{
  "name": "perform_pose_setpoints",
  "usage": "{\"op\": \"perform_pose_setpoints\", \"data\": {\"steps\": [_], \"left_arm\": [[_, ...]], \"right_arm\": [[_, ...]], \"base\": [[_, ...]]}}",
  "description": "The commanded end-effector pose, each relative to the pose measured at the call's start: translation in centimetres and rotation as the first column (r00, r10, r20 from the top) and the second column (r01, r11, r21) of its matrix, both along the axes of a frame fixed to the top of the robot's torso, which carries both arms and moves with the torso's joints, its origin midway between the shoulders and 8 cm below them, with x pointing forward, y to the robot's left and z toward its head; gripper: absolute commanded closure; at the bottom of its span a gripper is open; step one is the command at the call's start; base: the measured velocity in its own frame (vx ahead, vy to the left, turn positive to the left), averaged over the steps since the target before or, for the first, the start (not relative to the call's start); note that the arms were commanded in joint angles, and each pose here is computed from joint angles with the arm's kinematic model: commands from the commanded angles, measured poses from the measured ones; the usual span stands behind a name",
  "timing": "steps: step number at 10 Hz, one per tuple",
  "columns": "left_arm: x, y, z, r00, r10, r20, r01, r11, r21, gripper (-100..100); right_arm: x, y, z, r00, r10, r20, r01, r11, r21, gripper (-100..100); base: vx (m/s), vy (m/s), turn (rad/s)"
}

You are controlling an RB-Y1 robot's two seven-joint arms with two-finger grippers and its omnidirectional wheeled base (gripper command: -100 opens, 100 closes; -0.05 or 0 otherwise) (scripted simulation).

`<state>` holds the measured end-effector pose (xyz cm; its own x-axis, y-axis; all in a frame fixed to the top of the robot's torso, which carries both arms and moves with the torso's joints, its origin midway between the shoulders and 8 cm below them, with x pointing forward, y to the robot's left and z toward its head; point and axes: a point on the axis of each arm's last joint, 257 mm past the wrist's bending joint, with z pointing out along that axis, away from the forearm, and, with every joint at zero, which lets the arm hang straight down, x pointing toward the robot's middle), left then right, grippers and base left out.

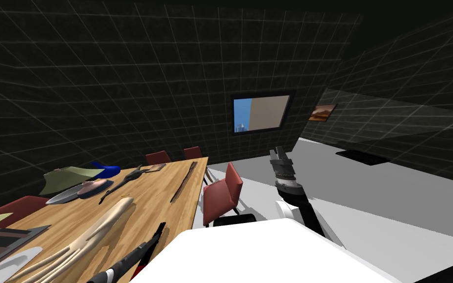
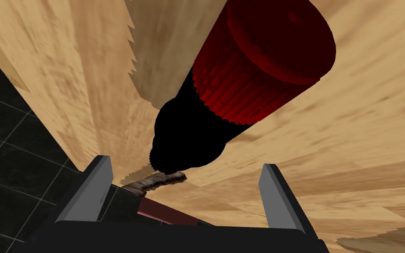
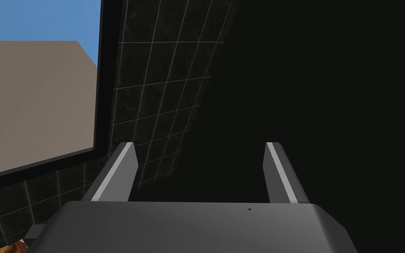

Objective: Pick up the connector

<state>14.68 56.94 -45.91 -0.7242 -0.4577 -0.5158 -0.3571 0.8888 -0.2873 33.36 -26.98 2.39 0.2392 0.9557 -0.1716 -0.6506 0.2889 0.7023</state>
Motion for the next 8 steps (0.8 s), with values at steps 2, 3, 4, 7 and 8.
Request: {"op": "perform_pose_setpoints", "data": {"steps": [2, 3, 4, 7, 8], "left_arm": [[2.8, 1.8, 1.0, 0.999, 0.010, 0.031, -0.011, 1.000, 0.018, -100], [2.8, 1.8, 1.0, 0.999, 0.010, 0.031, -0.011, 1.000, 0.018, -100], [4.1, 2.6, 1.7, 0.999, 0.018, 0.049, -0.019, 1.000, 0.025, -100], [6.9, 3.5, 3.5, 0.994, 0.026, 0.108, -0.030, 0.999, 0.031, -100], [7.3, 3.5, 4.0, 0.992, 0.023, 0.122, -0.028, 0.999, 0.033, -100]], "right_arm": [[0.0, 0.0, 0.0, 1.000, 0.000, 0.000, 0.000, 1.000, 0.000, 0], [0.0, 0.0, 0.0, 1.000, 0.000, 0.000, 0.000, 1.000, 0.000, 0], [0.0, 0.0, 0.0, 1.000, 0.000, 0.000, 0.000, 1.000, 0.000, 0], [0.0, 0.0, 0.0, 1.000, 0.000, 0.000, 0.000, 1.000, 0.000, 0], [0.0, 0.0, 0.0, 1.000, 0.000, 0.000, 0.000, 1.000, 0.000, 0]], "base": [[-0.123, -0.033, 0.070], [-0.108, -0.037, 0.033], [-0.084, -0.026, 0.024], [-0.022, -0.024, -0.038], [0.087, -0.006, -0.103]]}}
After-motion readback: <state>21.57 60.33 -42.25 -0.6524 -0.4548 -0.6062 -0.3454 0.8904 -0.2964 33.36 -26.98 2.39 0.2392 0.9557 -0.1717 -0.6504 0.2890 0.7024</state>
